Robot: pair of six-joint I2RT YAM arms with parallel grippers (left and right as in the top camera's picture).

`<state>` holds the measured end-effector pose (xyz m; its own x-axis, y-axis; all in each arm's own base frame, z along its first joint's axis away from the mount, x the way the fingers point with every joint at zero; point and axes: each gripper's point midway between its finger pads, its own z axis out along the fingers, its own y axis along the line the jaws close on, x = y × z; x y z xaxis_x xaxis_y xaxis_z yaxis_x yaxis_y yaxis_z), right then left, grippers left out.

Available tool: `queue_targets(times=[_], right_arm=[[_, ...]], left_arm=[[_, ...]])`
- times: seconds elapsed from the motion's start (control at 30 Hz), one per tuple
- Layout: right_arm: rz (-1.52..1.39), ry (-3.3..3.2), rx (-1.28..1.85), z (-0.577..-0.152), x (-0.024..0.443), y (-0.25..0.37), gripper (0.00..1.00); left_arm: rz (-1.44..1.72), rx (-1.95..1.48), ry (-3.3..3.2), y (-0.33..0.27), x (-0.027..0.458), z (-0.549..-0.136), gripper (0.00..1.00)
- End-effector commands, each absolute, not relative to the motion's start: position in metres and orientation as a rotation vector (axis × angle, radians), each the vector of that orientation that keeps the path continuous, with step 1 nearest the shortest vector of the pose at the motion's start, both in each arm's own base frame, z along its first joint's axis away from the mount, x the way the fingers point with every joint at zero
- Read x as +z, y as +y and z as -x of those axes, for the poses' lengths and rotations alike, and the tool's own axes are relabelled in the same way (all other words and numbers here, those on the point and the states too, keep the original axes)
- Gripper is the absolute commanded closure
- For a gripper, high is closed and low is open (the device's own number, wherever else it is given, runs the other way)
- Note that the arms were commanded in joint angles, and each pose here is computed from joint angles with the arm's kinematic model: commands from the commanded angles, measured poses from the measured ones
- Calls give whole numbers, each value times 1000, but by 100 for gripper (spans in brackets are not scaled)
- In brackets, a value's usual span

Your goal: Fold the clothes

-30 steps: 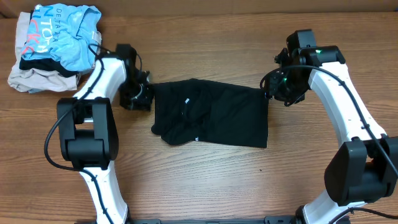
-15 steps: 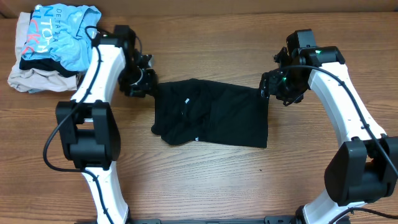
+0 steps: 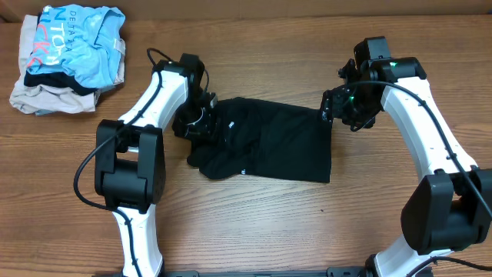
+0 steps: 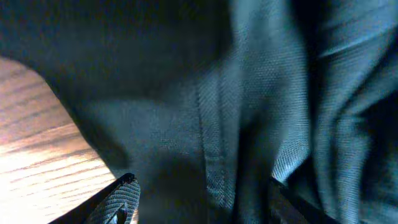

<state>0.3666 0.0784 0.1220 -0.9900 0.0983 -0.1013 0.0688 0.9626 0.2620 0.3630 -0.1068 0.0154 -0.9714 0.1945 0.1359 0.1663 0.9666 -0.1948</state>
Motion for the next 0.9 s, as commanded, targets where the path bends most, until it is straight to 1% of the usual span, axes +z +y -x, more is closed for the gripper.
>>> queue_targets(times=[0.0,0.3,0.47,0.63,0.77,0.87], right_arm=[[-118,2998,403,-365,123,81,27],[-118,2996,402,-365,123,81,27],[-118,2996,402,-365,123,81,27],[-118,2997,402,-365,123,81,26],[-118,2996,402,-365,123,81,26],[-118,2997,402,-365,123,81,27]], left_arm=[[227,200,-2957,-99,8,-359,35],[160,-9,-2988,-75,5,-364,34],[127,-62,-2998,-70,5,-366,26],[133,-48,-3026,-72,4,-373,11],[149,-21,-3073,-76,2,-384,11],[148,-7,-3097,-78,-1,-389,19]])
